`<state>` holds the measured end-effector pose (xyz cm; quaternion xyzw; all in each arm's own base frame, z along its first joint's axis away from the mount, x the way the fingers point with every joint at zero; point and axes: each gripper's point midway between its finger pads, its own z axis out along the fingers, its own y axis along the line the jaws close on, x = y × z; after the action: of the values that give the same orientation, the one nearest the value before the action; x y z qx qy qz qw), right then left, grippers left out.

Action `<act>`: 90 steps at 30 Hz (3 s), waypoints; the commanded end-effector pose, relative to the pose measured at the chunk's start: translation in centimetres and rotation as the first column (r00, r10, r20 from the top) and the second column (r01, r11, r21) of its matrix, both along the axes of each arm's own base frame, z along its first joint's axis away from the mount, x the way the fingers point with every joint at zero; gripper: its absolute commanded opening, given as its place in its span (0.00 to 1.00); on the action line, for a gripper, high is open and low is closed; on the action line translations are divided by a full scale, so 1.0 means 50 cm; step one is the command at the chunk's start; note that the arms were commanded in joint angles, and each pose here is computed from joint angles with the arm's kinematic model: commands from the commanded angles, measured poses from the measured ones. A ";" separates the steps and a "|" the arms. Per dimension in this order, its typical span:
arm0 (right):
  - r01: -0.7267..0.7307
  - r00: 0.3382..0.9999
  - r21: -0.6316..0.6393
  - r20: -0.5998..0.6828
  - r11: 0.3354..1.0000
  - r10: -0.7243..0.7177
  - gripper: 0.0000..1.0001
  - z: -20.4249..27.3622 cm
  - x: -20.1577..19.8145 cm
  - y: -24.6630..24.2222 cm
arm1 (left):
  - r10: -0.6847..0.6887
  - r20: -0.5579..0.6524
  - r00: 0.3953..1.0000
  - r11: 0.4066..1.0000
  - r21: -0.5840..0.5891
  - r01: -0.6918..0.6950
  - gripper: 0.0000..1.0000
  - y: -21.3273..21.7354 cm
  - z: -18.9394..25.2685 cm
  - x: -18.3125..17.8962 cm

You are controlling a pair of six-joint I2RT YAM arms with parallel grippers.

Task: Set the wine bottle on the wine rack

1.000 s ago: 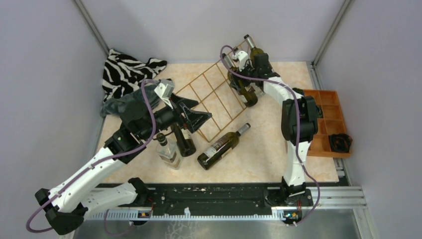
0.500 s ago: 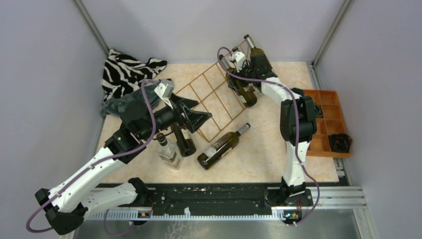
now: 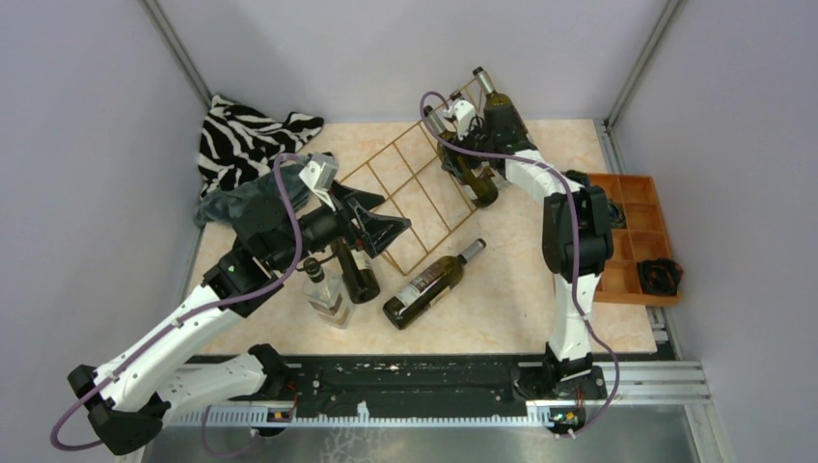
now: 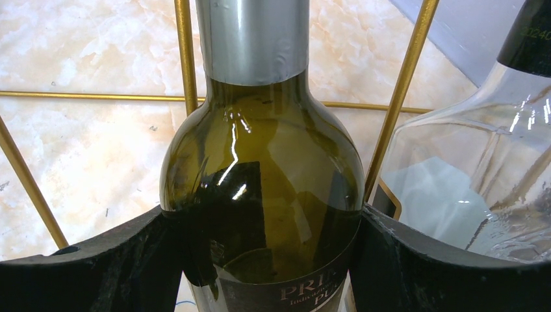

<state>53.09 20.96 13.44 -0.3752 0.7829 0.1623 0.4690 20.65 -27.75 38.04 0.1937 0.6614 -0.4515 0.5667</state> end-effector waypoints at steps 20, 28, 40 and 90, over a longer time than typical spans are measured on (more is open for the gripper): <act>0.039 0.995 0.088 0.093 0.995 -0.047 0.85 0.117 0.024 0.021 | -0.010 -0.001 1.000 0.999 -0.033 0.010 0.99 0.005 0.009 -0.008; 0.042 0.992 0.102 0.117 0.994 -0.054 0.88 0.155 0.016 0.019 | -0.016 0.002 1.000 0.999 -0.039 0.017 0.99 0.004 0.015 -0.011; 0.013 0.983 0.128 0.179 0.992 -0.036 0.99 0.259 -0.032 0.011 | -0.042 0.022 0.999 0.998 -0.055 0.043 0.99 0.002 0.034 -0.021; -0.012 0.994 0.271 0.111 0.963 -0.019 0.99 0.205 -0.488 -0.223 | -0.211 -0.086 0.974 0.952 0.208 0.225 0.99 -0.238 -0.057 -0.043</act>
<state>28.21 10.16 22.69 -0.3117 0.7393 0.2610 0.5369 15.94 -39.86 36.85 0.3201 0.6725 -0.5023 0.4393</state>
